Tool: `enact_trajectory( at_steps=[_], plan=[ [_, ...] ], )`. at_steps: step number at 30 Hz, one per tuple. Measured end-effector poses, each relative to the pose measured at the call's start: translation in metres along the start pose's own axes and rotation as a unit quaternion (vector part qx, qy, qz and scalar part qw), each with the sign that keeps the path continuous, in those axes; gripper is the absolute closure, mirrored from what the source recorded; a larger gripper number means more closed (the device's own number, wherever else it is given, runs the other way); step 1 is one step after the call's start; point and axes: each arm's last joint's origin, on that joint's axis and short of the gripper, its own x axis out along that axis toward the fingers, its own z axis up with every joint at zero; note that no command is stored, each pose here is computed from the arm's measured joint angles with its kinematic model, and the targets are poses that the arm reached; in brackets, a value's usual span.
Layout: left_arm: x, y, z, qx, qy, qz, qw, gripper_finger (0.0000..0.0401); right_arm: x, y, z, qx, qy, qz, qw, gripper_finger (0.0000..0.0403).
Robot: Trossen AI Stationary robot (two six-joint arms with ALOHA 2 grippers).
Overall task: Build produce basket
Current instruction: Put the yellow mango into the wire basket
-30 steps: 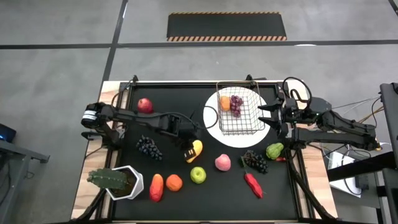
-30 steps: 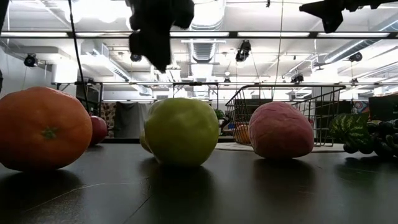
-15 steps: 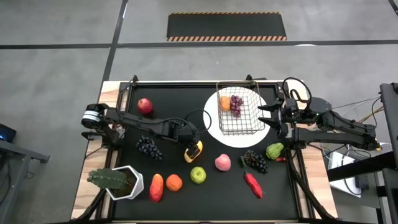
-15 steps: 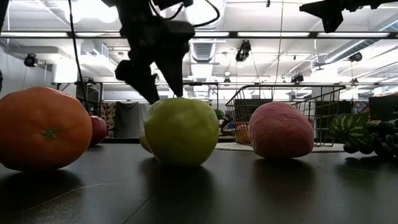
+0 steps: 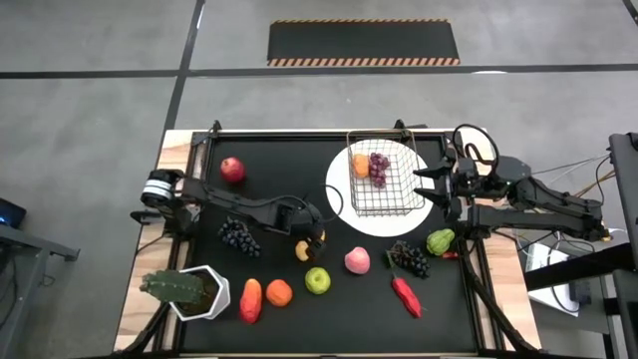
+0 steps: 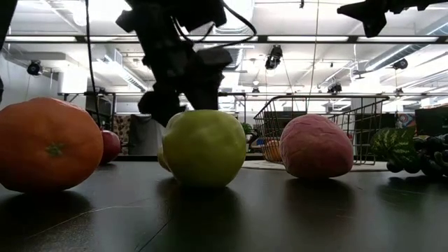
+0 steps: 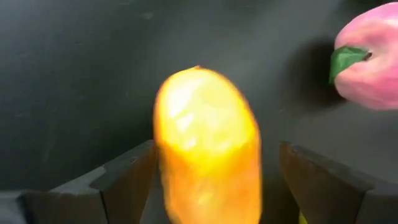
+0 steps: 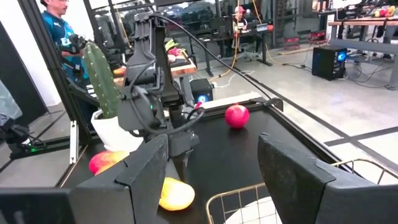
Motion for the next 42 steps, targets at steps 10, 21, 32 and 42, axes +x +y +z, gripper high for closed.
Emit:
enact_trajectory(
  at_steps=[10,21,32,42],
  plan=[
    [0.013,0.002,-0.005,0.001,0.008,0.010,1.000,0.0087,0.002,0.000,-0.002,-0.002,0.010,-0.001,1.000,0.0170],
    [0.016,0.005,-0.007,0.001,0.004,0.010,1.000,0.0166,0.003,-0.001,-0.003,-0.001,0.015,-0.003,1.000,0.0170],
    [-0.014,0.003,0.004,0.083,-0.069,0.020,0.994,0.0175,0.003,-0.001,-0.002,-0.012,0.011,-0.002,1.000,0.0170],
    [-0.085,-0.016,0.041,0.256,-0.312,-0.060,0.913,0.0172,0.031,-0.005,-0.012,-0.049,-0.001,0.002,0.999,0.0170]
  ],
)
